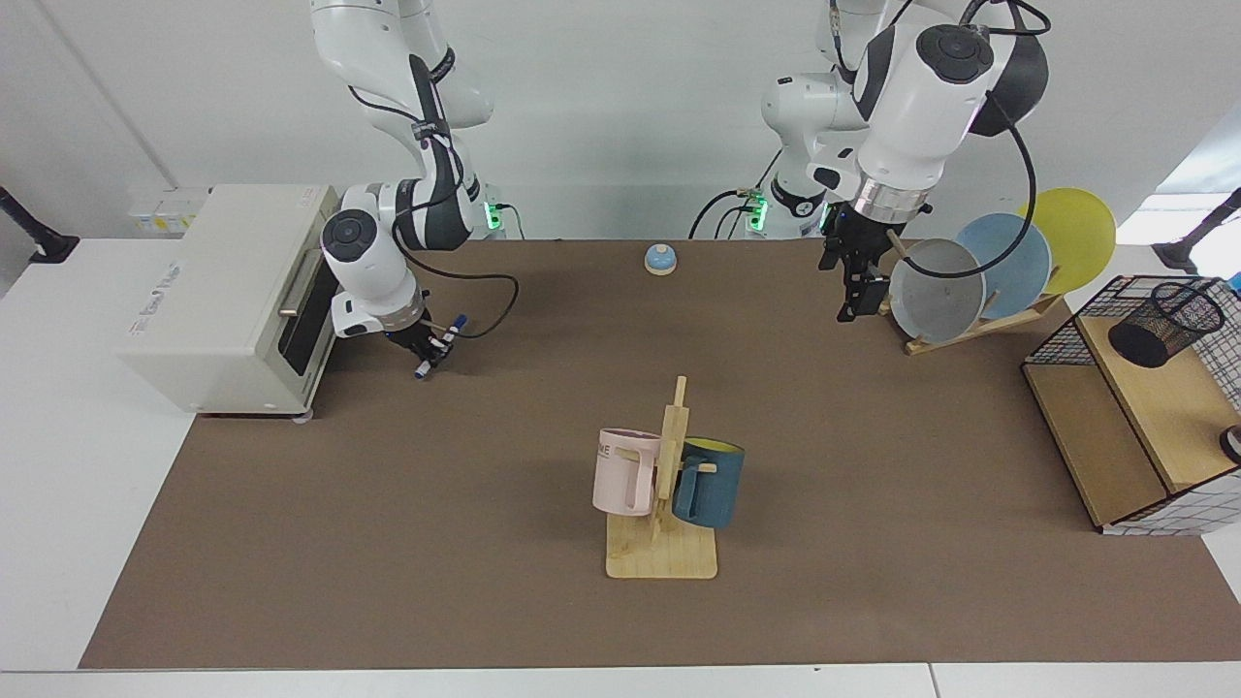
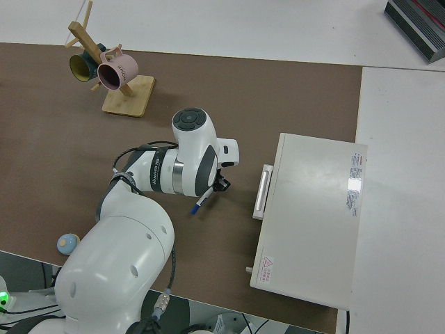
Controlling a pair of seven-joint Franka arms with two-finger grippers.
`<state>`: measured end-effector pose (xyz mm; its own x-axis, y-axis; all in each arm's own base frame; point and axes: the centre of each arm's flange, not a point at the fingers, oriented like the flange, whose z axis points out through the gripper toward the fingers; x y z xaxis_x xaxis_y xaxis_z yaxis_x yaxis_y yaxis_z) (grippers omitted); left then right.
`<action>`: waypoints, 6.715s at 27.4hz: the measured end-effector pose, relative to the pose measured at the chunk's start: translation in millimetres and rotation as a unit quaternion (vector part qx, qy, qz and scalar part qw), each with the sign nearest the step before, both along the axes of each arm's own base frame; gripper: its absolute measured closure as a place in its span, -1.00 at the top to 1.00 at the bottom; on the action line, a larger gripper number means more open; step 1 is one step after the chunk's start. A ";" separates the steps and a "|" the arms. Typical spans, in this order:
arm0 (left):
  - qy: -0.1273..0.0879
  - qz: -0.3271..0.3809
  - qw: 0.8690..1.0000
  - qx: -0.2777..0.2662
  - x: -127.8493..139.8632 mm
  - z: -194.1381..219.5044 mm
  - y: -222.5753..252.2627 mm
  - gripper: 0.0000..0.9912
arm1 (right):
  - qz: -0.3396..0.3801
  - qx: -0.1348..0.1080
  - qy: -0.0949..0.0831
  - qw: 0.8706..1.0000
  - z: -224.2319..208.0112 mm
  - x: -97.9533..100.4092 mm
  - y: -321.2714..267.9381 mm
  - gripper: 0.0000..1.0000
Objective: Put markers into pen holder
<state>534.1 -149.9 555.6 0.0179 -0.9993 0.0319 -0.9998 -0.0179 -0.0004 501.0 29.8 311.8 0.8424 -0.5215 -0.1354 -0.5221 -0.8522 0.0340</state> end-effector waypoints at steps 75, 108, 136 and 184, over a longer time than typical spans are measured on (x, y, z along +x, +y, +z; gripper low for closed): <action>0.017 -0.002 0.988 -0.153 -80.3 -62.0 -178.9 0.59 | -0.481 0.003 -0.019 0.876 210.9 -23.1 298.9 -0.67; 0.028 0.010 0.987 -0.155 -75.2 -31.1 -172.3 -0.69 | -0.476 0.002 -0.019 0.879 209.8 -23.3 299.9 -0.67; 0.066 0.027 0.997 -0.001 -25.3 -50.3 -5.3 -0.69 | -0.214 0.003 -0.046 0.976 234.9 8.9 195.1 1.00; -0.029 0.092 0.872 0.480 57.1 90.5 291.9 -0.69 | 0.184 0.013 -0.081 0.980 290.2 11.3 -54.9 1.00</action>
